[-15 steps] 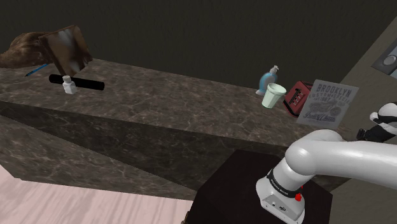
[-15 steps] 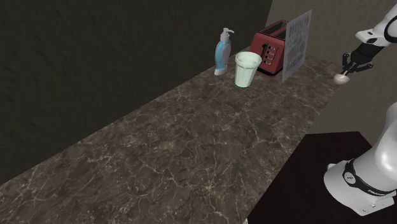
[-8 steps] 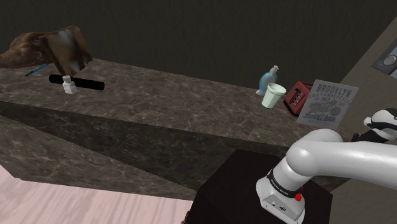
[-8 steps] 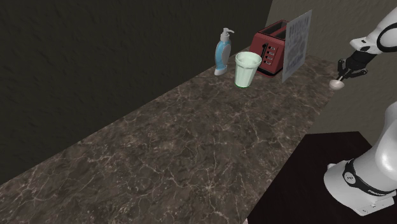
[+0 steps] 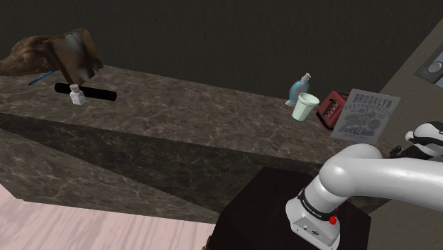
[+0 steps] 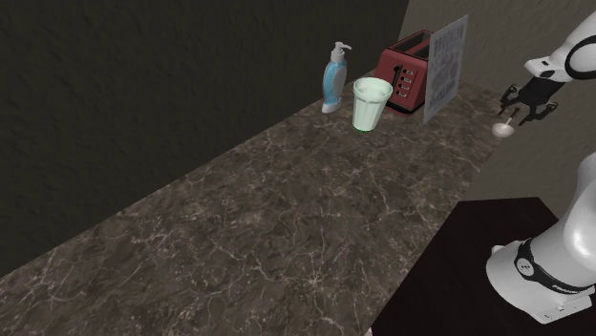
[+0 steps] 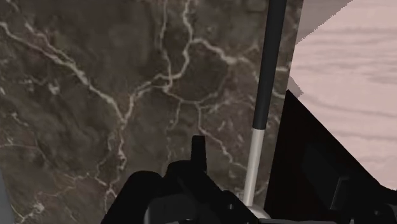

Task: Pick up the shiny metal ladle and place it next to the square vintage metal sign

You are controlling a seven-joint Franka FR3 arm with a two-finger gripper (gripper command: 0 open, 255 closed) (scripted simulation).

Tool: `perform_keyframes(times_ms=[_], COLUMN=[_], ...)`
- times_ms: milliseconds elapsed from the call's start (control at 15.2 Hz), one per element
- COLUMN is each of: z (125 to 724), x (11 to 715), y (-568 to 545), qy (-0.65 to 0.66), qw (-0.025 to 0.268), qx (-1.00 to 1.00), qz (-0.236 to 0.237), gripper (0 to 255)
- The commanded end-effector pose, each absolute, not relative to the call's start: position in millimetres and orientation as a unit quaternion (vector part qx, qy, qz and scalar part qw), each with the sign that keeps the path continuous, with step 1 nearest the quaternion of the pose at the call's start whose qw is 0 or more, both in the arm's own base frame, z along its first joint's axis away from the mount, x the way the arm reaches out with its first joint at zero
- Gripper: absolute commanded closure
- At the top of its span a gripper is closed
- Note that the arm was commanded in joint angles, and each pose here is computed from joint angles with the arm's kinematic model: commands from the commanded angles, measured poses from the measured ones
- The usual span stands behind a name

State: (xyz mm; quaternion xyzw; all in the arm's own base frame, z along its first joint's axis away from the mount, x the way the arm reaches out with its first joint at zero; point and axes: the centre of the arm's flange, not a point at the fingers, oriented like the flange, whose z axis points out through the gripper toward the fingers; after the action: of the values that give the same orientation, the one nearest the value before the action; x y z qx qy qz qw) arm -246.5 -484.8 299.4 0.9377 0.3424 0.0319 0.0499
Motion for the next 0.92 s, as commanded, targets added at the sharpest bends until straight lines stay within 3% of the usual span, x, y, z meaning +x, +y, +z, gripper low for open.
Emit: perform_keyframes(times_ms=[0, 198, 462, 858], z=[299.4, 299.4, 349.1, 349.1], x=[-246.5, -246.5, -251.1, -251.1], y=[-484.8, -484.8, -481.2, -481.2], qy=[0.342, 0.342, 0.342, 0.342], qw=[0.050, 0.050, 0.050, 0.050], qx=[0.938, 0.938, 0.938, 0.938], qz=[0.032, 0.032, 0.032, 0.032], gripper=[0, 0, 0, 0])
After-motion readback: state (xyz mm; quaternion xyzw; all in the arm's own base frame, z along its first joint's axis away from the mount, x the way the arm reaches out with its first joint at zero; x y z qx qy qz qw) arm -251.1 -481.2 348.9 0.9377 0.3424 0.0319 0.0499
